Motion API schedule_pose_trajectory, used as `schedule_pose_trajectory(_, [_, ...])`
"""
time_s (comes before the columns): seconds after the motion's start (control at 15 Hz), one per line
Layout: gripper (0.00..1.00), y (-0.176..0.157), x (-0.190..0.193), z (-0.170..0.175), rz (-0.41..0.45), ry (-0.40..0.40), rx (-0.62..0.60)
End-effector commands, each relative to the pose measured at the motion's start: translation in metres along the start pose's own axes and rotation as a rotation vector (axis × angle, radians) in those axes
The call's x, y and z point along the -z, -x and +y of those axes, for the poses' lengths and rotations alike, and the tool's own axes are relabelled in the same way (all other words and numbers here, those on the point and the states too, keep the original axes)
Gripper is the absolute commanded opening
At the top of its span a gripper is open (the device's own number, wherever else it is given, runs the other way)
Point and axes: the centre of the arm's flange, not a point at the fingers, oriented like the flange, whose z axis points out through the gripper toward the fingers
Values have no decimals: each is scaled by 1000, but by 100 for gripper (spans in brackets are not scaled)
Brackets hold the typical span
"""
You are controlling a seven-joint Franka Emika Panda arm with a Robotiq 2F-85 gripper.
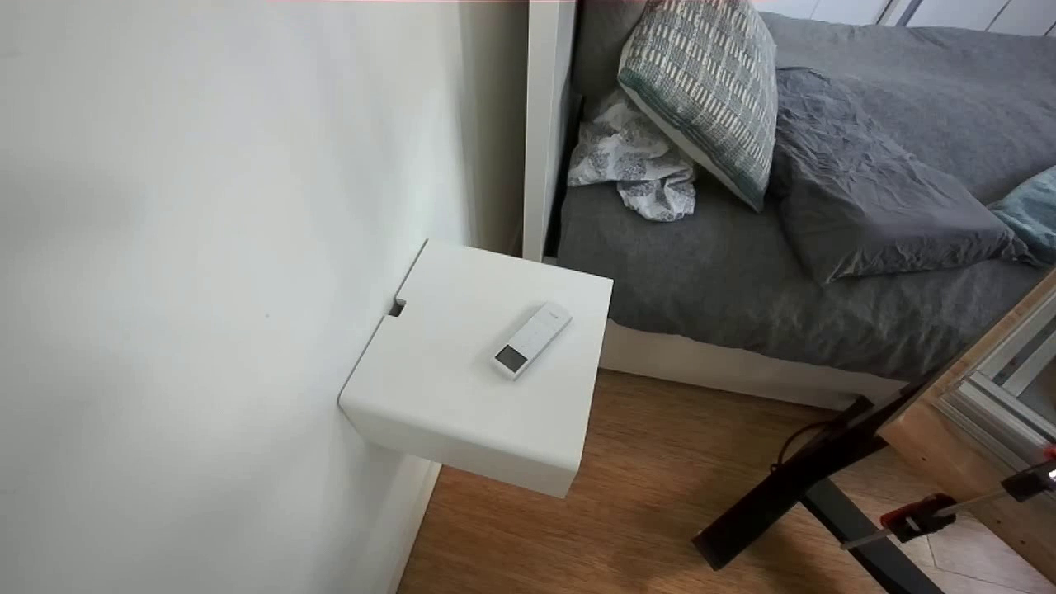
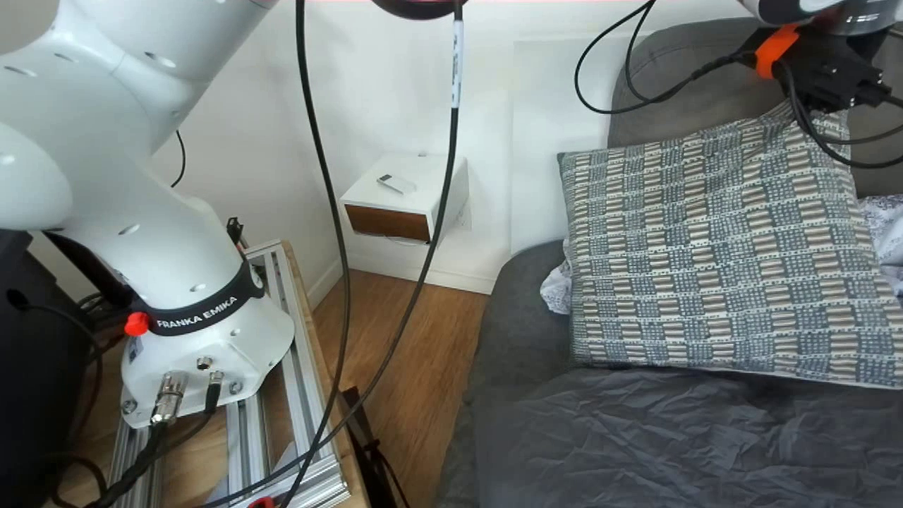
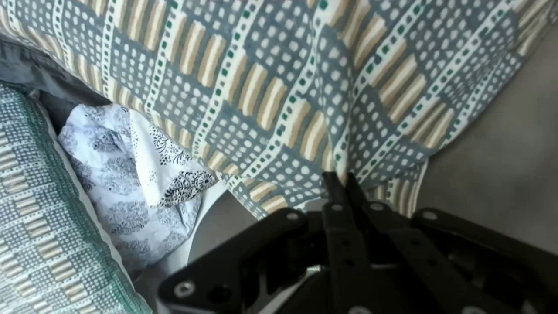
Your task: Move the pillow in the middle to the right a bit
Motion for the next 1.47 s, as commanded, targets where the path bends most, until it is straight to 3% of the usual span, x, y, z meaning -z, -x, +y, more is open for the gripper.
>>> schedule_pose_trajectory(0.0, [1, -10, 80, -1, 127, -75, 21])
schedule_pose_trajectory(0.33, [1, -37, 134, 25, 282, -111, 50])
schedule_pose_trajectory(0.53, [1, -53, 142, 47, 339, -153, 77])
schedule_pose_trajectory(0.93, [1, -65, 103, 113, 375, -185, 48])
schedule_pose_trajectory(1.4, [1, -57, 44, 165, 386, -141, -36])
